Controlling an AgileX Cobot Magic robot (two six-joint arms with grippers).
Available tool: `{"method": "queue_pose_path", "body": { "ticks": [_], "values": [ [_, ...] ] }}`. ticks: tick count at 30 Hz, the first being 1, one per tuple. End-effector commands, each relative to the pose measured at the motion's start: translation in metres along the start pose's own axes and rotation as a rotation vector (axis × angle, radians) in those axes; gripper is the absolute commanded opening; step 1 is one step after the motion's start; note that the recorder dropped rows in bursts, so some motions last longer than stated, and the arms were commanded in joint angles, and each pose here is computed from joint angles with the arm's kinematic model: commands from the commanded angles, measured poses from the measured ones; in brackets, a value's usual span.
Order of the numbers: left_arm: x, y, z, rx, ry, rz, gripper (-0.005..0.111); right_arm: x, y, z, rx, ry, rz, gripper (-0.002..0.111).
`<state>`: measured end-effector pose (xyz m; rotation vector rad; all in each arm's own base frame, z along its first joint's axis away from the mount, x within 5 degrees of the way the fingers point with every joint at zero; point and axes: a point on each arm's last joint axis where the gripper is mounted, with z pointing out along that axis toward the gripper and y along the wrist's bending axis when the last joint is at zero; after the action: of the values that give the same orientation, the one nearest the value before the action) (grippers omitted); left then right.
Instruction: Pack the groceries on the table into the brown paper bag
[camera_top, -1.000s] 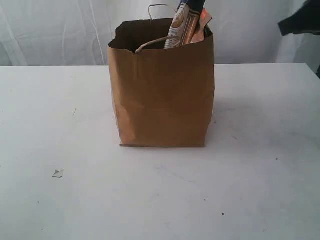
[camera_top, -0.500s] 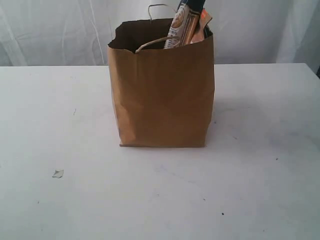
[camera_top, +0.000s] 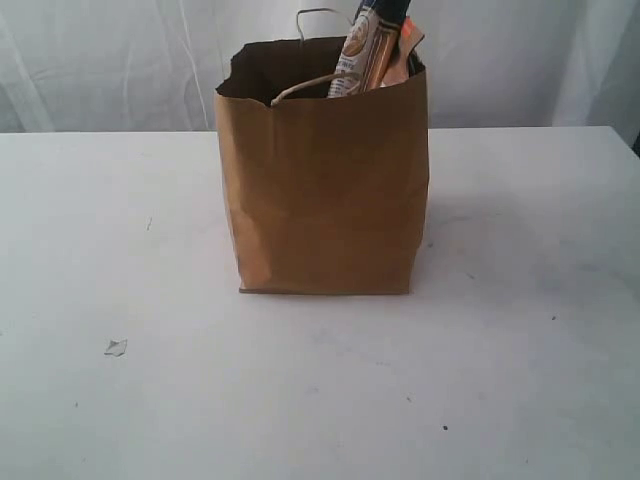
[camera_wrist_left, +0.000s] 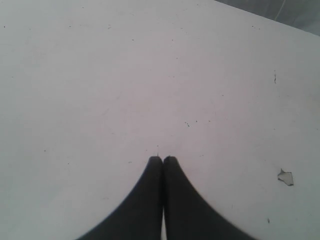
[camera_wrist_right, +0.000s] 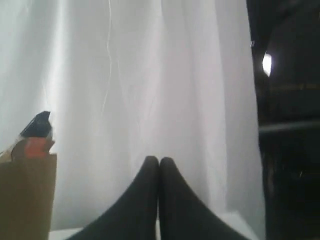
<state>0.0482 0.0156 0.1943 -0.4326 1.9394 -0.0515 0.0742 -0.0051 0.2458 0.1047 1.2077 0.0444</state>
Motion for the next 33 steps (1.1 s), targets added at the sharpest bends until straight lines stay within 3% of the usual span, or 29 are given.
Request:
{"method": "queue_pose_path", "body": {
  "ticks": [1,6,11,15,19,23,33],
  "values": [
    [0.001,0.0,0.0,0.001,0.0,-0.002,0.0,-0.018,-0.003,-0.015,0.044,-0.199,-0.167,0.0],
    [0.001,0.0,0.0,0.001,0.0,-0.002,0.0,-0.018,-0.002,-0.026,0.024,-0.164,-0.142,0.0],
    [0.001,0.0,0.0,0.001,0.0,-0.002,0.0,0.011,0.0,-0.026,-0.022,0.154,-0.137,0.0],
    [0.001,0.0,0.0,0.001,0.0,-0.002,0.0,0.031,0.002,-0.032,-0.026,0.39,0.051,0.0],
    [0.001,0.0,0.0,0.001,0.0,-0.002,0.0,0.05,0.004,-0.042,-0.063,0.626,-0.007,0.0],
    [0.001,0.0,0.0,0.001,0.0,-0.002,0.0,0.051,-0.002,-0.041,-0.051,0.604,-0.213,0.0],
    [0.002,0.001,0.0,-0.001,0.002,-0.002,0.0,0.053,-0.006,-0.043,-0.012,0.637,-0.254,0.0]
  ]
}}
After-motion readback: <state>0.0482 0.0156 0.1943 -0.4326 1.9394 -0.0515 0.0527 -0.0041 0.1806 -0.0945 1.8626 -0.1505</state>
